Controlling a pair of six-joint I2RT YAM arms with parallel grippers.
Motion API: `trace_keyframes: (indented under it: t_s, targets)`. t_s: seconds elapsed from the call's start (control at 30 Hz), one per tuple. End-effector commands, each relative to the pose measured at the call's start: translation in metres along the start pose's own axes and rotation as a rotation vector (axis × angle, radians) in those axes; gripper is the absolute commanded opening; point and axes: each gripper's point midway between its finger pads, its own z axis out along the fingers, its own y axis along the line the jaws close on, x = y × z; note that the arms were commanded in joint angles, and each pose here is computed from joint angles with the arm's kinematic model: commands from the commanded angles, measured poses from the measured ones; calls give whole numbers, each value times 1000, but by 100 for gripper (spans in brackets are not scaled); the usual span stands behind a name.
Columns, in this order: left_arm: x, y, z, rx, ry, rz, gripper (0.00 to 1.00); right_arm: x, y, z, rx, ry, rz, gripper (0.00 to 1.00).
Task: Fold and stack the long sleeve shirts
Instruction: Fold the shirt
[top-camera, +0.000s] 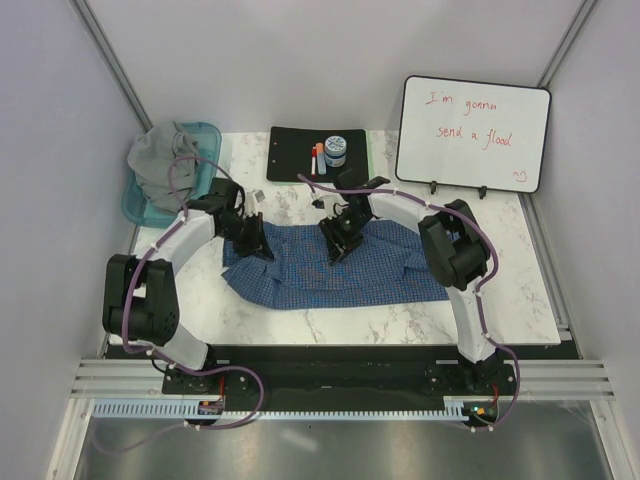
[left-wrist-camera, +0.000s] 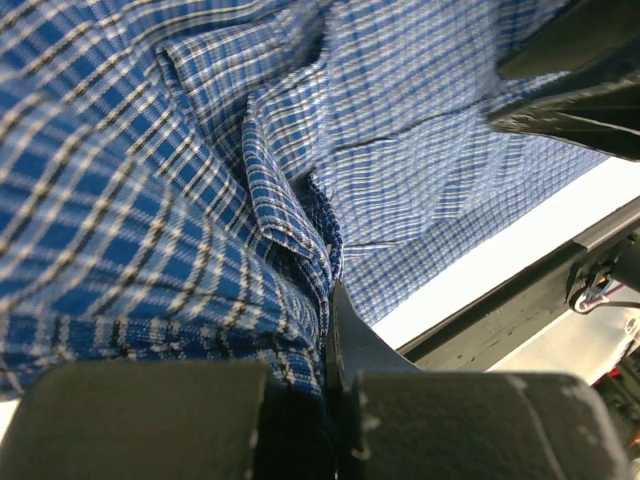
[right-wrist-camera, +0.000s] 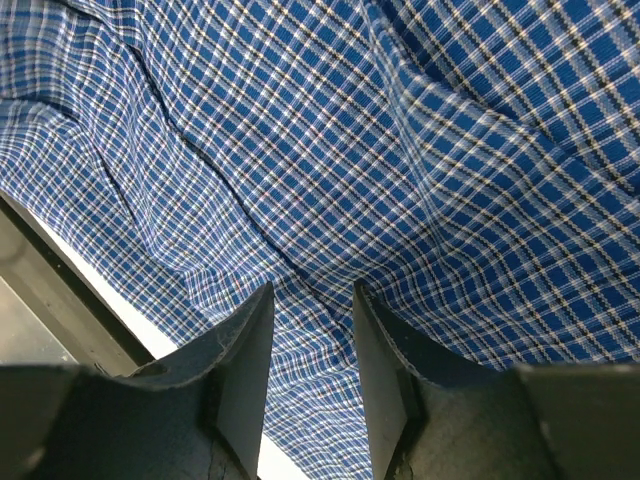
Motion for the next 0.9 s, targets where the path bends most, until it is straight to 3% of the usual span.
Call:
trace_keyframes:
  t_s: [0.0,0.17,0.4,0.5,0.57,0.63,0.73,0.83,0.87]
  targets:
    - [-16,-26,-13,21,-47,47,2,10,0,16,-4,36,-13,45]
    - [-14,-28,-8,13,-33,47,2,11,1,18,-2,37,-15,45]
    - [-9,16,-8,-56,-22,-32,2,13,1,15,12,40,-22,45]
    - [-7,38,-14,-88,-29,-72,14,13,0,14,21,37,-30,45]
    - [-8,58,-21,-115,-45,-83,28,11,1,11,26,29,-36,45]
    - [-10,80,-31,-151,-64,-100,54,11,4,9,18,25,-37,45]
    - [-11,94,-42,-166,-93,-89,76,7,13,3,5,9,-49,45]
    - [-22,98,-50,-134,-120,-25,85,2,22,-3,-1,-8,-69,46]
    - [-23,97,-50,-116,-119,-10,99,-1,25,-5,-5,-16,-78,46]
